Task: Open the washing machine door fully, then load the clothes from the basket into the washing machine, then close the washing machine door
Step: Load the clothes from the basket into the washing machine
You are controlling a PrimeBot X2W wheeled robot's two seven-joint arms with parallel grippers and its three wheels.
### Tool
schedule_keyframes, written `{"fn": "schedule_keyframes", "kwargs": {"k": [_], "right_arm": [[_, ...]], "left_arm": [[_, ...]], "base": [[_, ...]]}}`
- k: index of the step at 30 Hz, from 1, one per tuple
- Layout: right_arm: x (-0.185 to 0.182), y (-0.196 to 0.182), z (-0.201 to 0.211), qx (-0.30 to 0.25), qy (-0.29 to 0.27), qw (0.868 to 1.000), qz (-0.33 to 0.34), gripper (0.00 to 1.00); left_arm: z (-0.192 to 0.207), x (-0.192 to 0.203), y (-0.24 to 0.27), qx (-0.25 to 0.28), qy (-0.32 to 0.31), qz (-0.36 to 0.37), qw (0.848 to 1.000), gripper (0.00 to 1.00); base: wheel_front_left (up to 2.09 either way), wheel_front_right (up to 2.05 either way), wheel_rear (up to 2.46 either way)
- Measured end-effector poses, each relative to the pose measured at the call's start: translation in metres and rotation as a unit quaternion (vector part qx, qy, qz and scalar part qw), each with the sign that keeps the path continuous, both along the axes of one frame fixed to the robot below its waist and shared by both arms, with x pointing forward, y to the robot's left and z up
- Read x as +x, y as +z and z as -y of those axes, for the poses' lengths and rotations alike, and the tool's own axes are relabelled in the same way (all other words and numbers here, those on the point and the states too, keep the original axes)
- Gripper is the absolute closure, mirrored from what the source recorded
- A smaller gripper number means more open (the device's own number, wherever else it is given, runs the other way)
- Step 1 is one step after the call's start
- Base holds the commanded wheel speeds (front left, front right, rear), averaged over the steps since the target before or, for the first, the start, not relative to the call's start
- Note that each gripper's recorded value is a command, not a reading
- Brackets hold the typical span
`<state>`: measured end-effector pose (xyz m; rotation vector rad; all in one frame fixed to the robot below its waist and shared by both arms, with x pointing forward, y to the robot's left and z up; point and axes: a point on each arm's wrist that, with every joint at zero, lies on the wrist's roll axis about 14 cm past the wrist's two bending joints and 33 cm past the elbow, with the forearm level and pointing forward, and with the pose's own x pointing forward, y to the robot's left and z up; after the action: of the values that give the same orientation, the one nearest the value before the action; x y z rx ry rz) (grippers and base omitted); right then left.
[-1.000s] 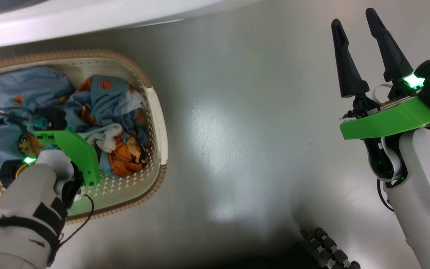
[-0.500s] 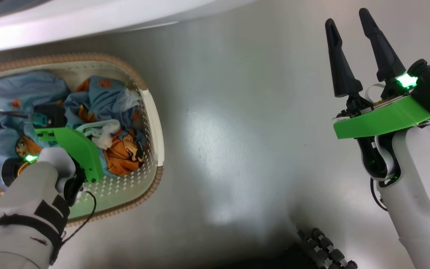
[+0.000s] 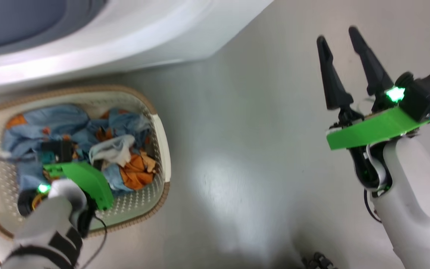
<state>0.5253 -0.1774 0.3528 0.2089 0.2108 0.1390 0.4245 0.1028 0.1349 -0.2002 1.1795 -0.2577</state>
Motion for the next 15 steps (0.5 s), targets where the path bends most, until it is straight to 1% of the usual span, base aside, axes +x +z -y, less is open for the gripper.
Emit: {"fn": "schedule_keyframes", "kwargs": {"k": [6,15], "right_arm": [[-0.016,0.029,0.005,0.001,-0.008,1.0,0.014,0.0],[-0.047,0.07,0.007,0.01,-0.016,0.999,0.037,0.0]], "left_arm": [[0.014,-0.005,0.04,-0.038,0.021,0.052,0.998,1.0],[0.013,-0.002,0.105,-0.066,0.042,0.14,0.987,1.0]], "base": [[0.0,0.0,0.0],[0.0,0.0,0.0]]}}
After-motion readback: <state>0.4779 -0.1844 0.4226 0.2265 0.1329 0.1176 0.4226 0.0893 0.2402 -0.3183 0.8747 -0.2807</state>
